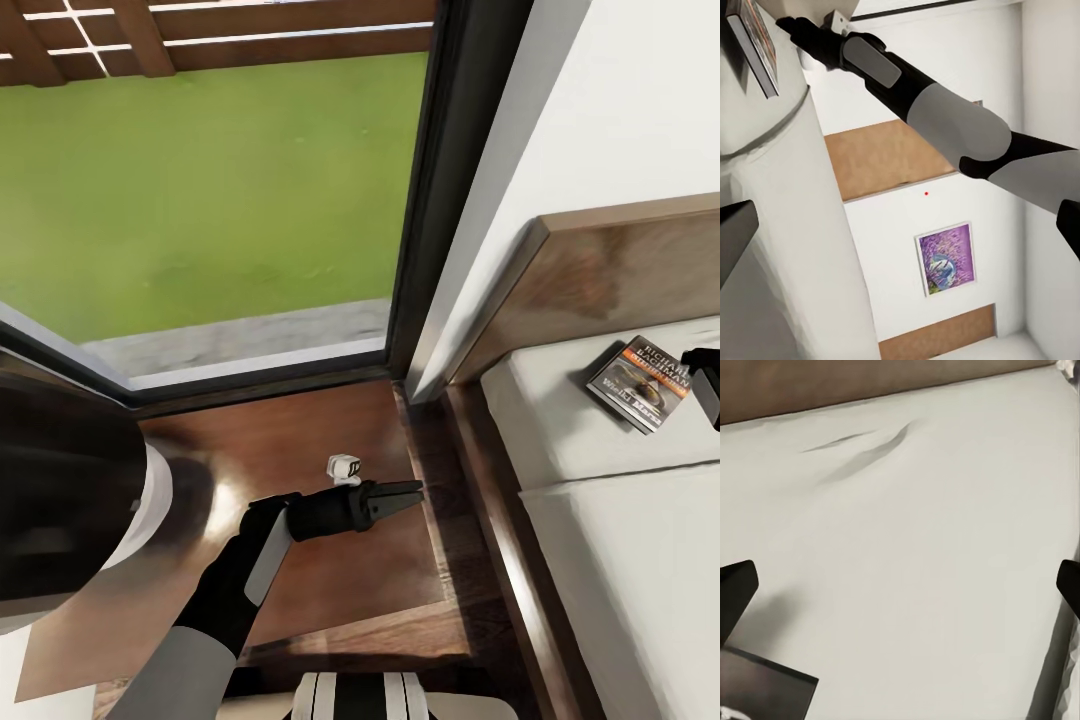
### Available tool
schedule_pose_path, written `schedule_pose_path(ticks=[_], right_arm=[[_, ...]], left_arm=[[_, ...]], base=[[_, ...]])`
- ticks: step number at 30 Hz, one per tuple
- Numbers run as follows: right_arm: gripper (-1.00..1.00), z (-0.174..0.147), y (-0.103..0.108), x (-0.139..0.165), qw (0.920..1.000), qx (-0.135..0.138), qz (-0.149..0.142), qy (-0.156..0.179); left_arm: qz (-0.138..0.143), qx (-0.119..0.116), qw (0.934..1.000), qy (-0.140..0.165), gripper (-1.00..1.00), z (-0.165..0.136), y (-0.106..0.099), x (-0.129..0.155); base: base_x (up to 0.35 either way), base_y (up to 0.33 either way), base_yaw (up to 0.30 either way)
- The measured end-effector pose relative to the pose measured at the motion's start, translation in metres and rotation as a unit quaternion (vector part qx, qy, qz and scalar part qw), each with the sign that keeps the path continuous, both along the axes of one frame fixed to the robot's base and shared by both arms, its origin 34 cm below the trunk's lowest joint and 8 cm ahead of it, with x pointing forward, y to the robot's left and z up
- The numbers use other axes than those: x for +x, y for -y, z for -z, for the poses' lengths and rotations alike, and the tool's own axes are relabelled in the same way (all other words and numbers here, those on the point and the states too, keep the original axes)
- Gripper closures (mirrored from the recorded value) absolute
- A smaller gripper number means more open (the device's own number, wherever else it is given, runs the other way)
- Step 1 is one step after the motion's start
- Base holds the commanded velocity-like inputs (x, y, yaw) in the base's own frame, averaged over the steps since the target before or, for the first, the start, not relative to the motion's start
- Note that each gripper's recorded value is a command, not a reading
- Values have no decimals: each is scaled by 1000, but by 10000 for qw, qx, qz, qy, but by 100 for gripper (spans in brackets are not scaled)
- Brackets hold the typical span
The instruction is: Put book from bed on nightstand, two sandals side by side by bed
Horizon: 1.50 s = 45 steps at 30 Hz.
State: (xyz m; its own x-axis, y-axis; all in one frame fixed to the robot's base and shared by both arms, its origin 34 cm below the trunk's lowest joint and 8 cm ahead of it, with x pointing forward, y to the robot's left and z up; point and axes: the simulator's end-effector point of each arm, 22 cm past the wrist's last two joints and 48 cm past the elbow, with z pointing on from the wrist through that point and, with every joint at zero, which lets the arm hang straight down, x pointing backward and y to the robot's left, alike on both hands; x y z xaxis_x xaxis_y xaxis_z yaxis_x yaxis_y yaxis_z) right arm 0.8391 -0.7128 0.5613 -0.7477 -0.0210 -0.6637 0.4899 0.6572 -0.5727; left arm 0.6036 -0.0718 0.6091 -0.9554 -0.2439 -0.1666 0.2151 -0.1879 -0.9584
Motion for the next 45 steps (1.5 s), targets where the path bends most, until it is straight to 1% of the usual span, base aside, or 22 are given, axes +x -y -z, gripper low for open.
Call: schedule_pose_path(ticks=[18,26,34,35,44,45], right_arm=[[-100,-2,0,1,10000,-18,-14,40],[-100,2,0,1,10000,-18,-19,39],[-100,18,0,-1,10000,-18,-20,38],[-100,19,1,-1,10000,-54,-32,26],[-100,19,1,-1,10000,-47,-29,32],[-100,19,1,-1,10000,-79,-37,31]], left_arm=[[0,0,10000,0,-100,0,0,0],[0,0,10000,0,-100,4,0,-1],[0,0,10000,1,-100,20,0,-3],[0,0,10000,3,-100,22,0,-4],[0,0,10000,3,-100,22,0,-4],[0,0,10000,3,-100,24,0,-4]], base=[[0,0,0],[0,0,0],[0,0,0],[0,0,0],[0,0,0],[0,0,0]])
